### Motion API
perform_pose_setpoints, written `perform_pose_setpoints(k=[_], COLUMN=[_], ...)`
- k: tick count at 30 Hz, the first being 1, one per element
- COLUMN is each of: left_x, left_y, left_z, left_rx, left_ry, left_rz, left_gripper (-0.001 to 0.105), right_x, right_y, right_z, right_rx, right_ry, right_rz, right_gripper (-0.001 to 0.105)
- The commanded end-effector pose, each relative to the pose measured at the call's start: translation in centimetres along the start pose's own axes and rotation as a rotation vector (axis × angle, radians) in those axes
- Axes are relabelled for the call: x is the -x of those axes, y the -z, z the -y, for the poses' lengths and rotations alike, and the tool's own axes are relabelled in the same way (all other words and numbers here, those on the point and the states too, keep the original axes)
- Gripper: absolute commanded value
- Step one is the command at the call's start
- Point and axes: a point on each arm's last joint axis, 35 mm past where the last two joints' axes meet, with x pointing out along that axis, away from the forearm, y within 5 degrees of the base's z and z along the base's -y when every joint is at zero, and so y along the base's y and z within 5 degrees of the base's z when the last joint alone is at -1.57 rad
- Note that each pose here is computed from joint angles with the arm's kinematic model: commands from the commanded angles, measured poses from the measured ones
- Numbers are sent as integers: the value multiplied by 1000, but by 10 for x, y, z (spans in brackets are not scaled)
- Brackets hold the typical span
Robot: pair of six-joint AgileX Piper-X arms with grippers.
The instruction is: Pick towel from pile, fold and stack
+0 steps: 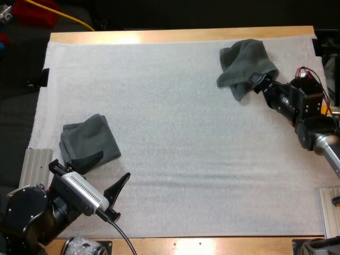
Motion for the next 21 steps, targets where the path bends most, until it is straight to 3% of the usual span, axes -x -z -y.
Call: perform_pose_setpoints(k=[1,7,21], left_x=[1,1,1], left_y=[-3,-3,-3], left_z=[1,1,1], left_rx=[-9,-9,-9], left_ry=[8,8,8], left_rz=[16,15,15], left_gripper=[65,65,65], right_x=[-2,-24,-126], right_y=[-7,-26,-35], right_z=[5,42,67], right_rx=[3,-81,-92], right_ry=[17,40,24], right_rz=[21,-6,-87], right_gripper=[79,79,79])
